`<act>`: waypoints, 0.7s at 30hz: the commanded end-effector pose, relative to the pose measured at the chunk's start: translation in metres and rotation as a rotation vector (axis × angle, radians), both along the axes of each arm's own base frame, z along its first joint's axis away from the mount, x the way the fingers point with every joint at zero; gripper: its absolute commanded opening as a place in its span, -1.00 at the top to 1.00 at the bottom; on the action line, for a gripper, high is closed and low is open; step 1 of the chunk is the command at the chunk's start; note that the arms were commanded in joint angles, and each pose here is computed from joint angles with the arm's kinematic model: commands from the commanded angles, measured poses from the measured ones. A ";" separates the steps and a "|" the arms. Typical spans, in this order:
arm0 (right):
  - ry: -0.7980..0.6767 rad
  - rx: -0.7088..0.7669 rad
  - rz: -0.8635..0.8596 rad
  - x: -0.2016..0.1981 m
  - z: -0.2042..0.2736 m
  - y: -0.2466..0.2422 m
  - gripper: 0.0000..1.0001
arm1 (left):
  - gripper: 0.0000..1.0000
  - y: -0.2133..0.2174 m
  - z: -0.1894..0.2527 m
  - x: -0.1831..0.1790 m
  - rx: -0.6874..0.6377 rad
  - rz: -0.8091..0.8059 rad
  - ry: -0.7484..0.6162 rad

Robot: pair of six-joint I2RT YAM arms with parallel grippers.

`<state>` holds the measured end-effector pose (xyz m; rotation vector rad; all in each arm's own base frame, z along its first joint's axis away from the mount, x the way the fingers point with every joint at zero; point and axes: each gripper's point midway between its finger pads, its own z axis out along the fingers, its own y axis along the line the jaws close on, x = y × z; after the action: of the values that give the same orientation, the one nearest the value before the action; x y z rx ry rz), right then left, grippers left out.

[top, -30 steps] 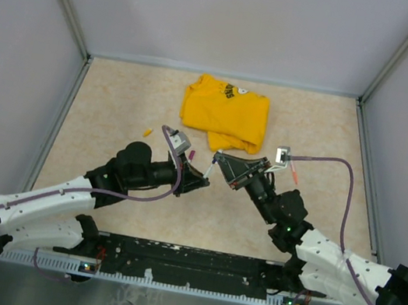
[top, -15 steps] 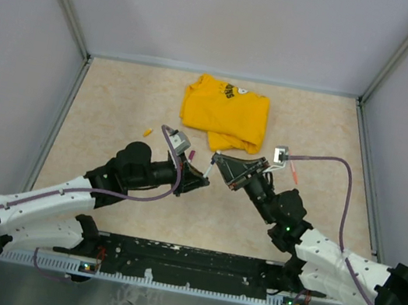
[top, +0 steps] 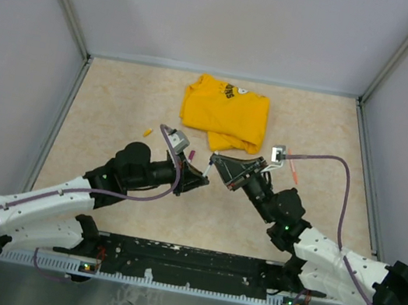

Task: Insert the pens into the pen caps
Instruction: Insert the pen cap onto the pen.

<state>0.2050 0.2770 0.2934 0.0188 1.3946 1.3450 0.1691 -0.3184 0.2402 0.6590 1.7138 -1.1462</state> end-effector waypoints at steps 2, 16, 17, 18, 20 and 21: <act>-0.050 -0.030 0.034 -0.003 0.009 0.009 1.00 | 1.00 -0.003 0.052 0.007 -0.132 0.034 -0.076; -0.056 -0.101 0.112 -0.010 -0.006 0.024 1.00 | 1.00 0.000 0.083 0.018 -0.197 0.096 -0.126; -0.060 -0.100 0.112 -0.010 -0.004 0.023 1.00 | 1.00 0.000 0.084 0.018 -0.198 0.096 -0.130; -0.064 -0.099 0.112 -0.011 -0.002 0.023 0.99 | 1.00 0.000 0.085 0.018 -0.198 0.095 -0.133; -0.074 -0.096 0.111 -0.011 0.004 0.022 0.93 | 1.00 0.000 0.085 0.018 -0.196 0.092 -0.135; -0.082 -0.096 0.113 -0.012 0.008 0.022 0.90 | 1.00 0.000 0.084 0.018 -0.194 0.091 -0.134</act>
<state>0.2087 0.2849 0.3002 -0.0522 1.3758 1.3178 0.1790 -0.3161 0.2484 0.5911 1.7207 -1.1100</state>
